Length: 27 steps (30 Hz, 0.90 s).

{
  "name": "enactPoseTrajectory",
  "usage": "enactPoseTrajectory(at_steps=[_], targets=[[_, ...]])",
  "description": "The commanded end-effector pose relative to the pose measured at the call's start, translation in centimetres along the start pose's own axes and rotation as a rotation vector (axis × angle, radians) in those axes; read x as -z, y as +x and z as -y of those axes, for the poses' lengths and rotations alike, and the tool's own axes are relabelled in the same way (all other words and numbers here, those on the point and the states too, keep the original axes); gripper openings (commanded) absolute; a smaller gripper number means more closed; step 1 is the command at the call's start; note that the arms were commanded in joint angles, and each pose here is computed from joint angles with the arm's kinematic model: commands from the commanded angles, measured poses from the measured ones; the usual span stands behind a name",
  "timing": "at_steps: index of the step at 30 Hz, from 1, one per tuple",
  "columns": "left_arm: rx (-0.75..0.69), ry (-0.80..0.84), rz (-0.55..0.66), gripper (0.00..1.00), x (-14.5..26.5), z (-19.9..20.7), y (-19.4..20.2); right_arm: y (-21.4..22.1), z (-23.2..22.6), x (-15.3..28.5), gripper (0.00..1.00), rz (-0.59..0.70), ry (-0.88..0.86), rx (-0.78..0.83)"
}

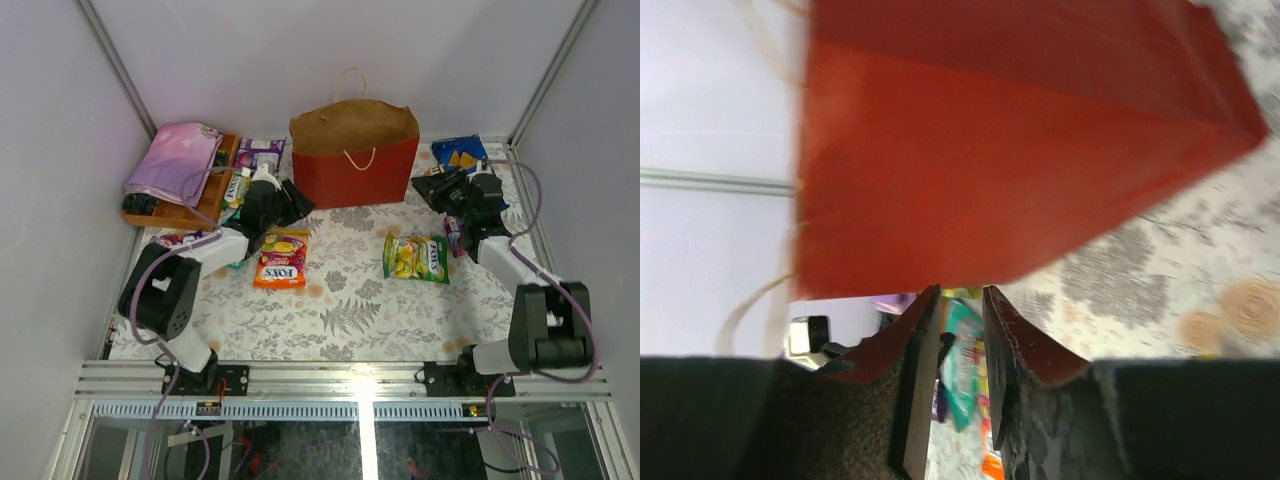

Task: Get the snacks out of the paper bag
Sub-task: Adjust the paper bag at the center of the board.

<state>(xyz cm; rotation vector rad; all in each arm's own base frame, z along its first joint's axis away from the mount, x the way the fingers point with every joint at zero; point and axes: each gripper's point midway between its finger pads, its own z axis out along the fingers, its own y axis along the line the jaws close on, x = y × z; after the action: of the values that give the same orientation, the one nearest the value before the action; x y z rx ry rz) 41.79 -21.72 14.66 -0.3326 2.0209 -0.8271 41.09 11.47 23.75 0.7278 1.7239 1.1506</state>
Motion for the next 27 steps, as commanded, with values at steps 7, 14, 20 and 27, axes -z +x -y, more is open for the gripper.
enactPoseTrajectory(at_steps=[7,14,20,27], targets=[[0.033,-0.029,0.016,0.51,-7.2,-2.2,0.5,7.0,9.3,-8.2,0.28,-0.22,0.187,-0.018],[0.094,-0.105,0.057,0.52,-10.4,-6.3,-2.0,6.5,10.6,-11.7,0.29,-0.213,0.195,-0.017],[0.089,-0.123,0.057,0.52,-12.1,-6.8,-3.6,5.6,12.1,-14.6,0.29,-0.158,0.194,-0.022],[0.064,-0.123,0.083,0.6,-9.0,-5.7,-4.8,2.8,8.9,-11.3,0.43,-0.073,0.202,0.136]])
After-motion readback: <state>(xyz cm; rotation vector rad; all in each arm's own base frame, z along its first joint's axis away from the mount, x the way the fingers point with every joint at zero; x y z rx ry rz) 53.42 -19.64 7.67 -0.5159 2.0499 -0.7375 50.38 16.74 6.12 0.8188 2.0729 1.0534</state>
